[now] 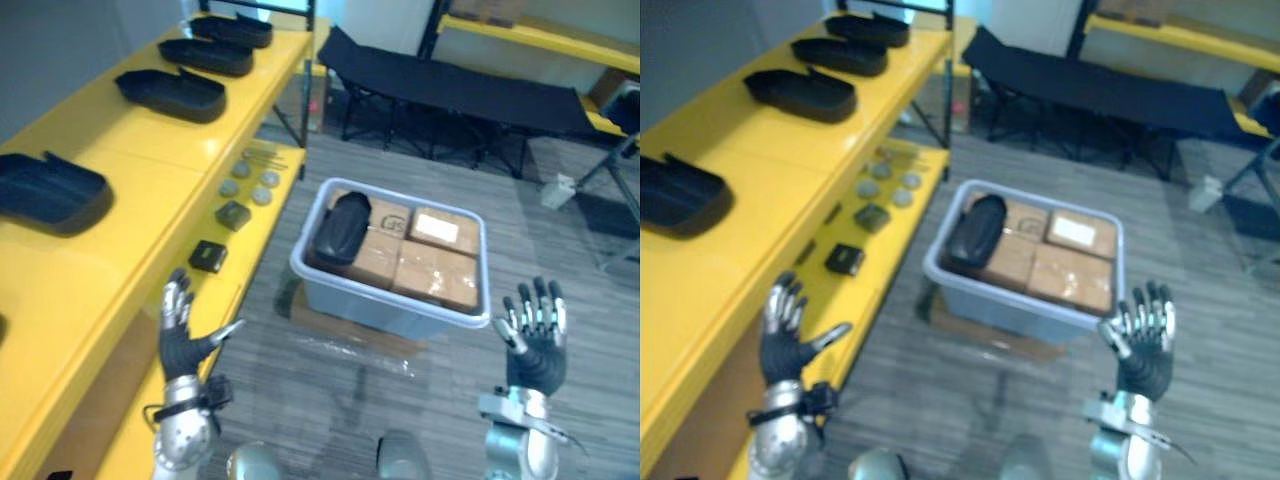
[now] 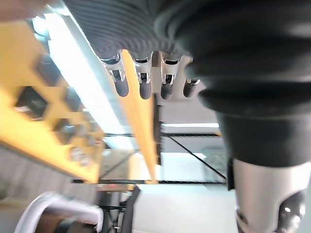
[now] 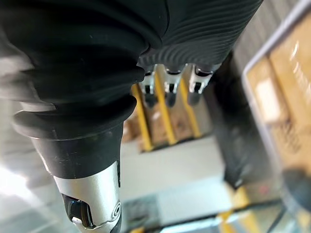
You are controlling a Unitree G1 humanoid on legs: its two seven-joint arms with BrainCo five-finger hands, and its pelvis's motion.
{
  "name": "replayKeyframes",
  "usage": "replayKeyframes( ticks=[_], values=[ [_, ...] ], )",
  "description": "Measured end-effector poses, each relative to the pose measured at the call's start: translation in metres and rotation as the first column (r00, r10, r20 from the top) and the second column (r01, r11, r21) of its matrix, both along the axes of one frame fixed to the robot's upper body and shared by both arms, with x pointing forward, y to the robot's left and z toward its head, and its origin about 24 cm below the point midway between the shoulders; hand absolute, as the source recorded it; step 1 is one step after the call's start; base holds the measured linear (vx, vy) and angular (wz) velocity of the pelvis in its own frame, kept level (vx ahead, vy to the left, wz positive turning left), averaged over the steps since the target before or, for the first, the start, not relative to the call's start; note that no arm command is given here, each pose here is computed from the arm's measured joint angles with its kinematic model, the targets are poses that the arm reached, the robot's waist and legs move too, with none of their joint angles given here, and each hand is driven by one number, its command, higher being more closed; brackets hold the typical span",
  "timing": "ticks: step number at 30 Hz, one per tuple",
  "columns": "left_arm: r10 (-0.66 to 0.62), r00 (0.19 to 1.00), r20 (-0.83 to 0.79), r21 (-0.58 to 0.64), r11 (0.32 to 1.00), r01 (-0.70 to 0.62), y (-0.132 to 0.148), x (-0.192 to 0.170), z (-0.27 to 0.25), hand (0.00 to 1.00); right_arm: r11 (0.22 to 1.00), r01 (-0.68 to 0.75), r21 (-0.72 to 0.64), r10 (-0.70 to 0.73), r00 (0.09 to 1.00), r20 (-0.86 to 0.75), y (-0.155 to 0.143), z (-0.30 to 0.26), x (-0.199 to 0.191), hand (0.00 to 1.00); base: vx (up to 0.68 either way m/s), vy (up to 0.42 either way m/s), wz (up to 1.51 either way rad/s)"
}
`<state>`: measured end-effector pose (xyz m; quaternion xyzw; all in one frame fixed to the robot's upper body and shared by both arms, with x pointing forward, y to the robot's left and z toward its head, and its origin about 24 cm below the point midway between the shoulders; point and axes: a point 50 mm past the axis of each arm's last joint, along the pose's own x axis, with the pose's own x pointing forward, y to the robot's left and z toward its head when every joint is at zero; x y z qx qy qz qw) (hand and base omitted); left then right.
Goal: Walk over and take plastic housings, then place them on the shelf
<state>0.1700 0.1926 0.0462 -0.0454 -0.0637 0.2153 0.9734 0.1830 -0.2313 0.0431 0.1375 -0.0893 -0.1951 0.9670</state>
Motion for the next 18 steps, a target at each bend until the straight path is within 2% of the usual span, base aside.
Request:
replayKeyframes(
  ticks=[2,5,7,9,11,15,18],
  values=[
    [-0.043,0.998,0.034,-0.026,0.999,0.044,-0.014,0.012,0.004,0.0,1.0,0.019,-0.02,-0.021,0.995,-0.094,-0.012,-0.012,0.016,0.0,-0.04,-0.171,0.06],
    [-0.074,0.997,0.035,-0.019,0.997,0.074,-0.019,0.023,0.002,0.0,0.999,0.033,-0.025,-0.035,0.995,-0.097,-0.012,-0.009,0.038,0.0,-0.15,-0.094,-0.1],
    [-0.135,0.99,-0.027,-0.009,0.991,0.135,-0.027,0.025,-0.011,0.0,1.0,0.024,-0.018,-0.025,0.997,-0.07,-0.009,-0.001,0.059,0.0,-0.15,-0.049,0.02],
    [-0.294,0.931,-0.218,0.03,0.951,0.307,-0.045,0.023,-0.046,0.0,0.998,0.052,-0.032,-0.054,0.997,-0.058,-0.015,0.01,0.088,0.0,-0.18,-0.007,0.4],
    [-0.369,0.845,-0.388,0.025,0.912,0.41,-0.057,0.015,-0.08,0.0,0.996,0.076,-0.048,-0.078,0.996,-0.044,-0.023,0.027,0.116,0.0,-0.12,0.004,0.5],
    [-0.329,0.732,-0.597,-0.014,0.916,0.4,-0.048,-0.002,-0.128,0.0,0.988,0.122,-0.096,-0.115,0.991,0.072,-0.045,0.097,0.166,0.0,-0.08,0.019,0.49],
    [-0.302,0.723,-0.622,-0.04,0.934,0.356,-0.038,-0.003,-0.139,0.0,0.972,0.176,-0.153,-0.159,0.98,0.119,-0.056,0.139,0.184,0.0,-0.08,0.06,0.52]
  ],
)
